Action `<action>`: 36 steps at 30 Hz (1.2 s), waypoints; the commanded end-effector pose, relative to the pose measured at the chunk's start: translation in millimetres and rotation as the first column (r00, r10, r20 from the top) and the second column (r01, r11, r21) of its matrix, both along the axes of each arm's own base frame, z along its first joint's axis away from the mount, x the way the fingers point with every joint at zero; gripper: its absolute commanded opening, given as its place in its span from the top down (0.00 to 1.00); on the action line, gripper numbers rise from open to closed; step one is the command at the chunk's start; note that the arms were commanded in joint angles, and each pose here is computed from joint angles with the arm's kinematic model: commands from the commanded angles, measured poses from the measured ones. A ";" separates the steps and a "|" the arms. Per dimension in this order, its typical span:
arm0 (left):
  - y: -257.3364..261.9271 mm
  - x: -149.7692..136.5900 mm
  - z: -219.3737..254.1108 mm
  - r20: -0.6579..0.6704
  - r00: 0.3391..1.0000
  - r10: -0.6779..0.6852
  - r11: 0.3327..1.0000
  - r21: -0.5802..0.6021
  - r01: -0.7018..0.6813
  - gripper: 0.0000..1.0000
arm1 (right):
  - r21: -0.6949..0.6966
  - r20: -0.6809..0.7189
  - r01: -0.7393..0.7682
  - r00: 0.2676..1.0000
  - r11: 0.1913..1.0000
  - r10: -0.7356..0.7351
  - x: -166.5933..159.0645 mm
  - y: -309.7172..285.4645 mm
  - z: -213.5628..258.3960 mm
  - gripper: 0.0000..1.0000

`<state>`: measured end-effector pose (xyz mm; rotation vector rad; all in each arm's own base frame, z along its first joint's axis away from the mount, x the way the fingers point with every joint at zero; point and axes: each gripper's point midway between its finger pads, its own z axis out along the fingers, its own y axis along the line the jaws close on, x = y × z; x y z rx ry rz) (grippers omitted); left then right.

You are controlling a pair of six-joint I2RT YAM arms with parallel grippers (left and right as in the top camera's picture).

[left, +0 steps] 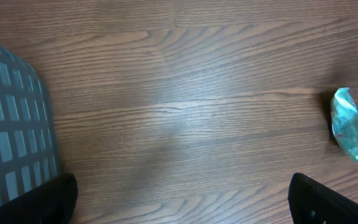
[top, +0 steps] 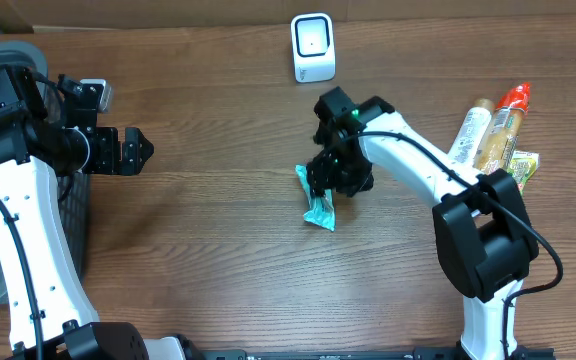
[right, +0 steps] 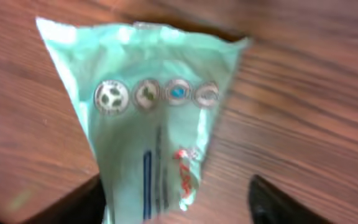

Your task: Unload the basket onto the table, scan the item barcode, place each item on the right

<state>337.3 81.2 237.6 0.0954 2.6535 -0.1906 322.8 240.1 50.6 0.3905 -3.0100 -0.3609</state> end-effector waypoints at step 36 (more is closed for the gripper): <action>-3.3 2.4 -1.1 0.005 1.000 -0.030 1.000 0.000 0.030 0.01 | -0.483 0.252 -0.352 0.821 0.802 0.512 19.7 45.5 -55.4 0.46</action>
